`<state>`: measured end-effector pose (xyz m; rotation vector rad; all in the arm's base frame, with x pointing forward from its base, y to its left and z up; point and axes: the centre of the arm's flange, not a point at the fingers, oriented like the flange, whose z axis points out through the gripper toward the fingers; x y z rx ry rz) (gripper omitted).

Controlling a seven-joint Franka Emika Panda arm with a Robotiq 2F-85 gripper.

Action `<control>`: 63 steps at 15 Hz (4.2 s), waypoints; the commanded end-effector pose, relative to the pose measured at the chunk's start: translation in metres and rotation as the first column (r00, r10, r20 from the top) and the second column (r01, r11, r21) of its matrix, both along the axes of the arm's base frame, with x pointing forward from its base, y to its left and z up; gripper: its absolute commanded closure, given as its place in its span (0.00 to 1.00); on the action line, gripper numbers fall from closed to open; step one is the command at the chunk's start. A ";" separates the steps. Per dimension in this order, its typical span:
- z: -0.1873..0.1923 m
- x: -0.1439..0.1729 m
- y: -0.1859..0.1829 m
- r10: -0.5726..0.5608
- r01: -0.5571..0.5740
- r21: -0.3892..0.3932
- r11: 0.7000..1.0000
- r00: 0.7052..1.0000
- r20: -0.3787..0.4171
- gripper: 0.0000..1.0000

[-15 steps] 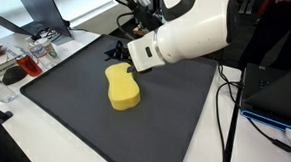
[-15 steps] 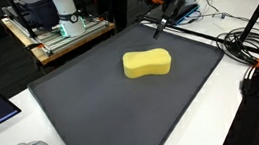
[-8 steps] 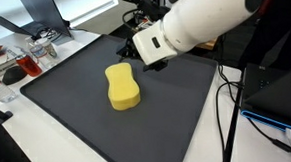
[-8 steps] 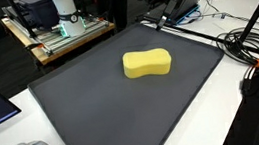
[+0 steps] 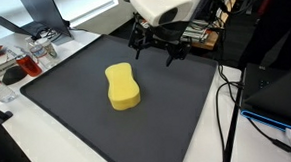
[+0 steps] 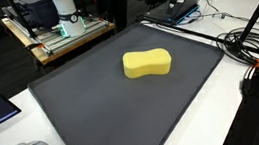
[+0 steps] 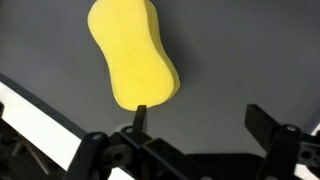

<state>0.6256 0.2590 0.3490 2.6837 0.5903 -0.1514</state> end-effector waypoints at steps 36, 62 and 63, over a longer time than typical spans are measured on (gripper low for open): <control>0.036 0.178 -0.102 -0.241 0.300 0.227 0.926 0.936 -0.257 0.00; -0.045 0.206 -0.300 0.053 0.072 0.516 0.854 0.973 -0.224 0.00; -0.049 0.203 -0.302 0.044 0.081 0.525 0.847 0.974 -0.222 0.00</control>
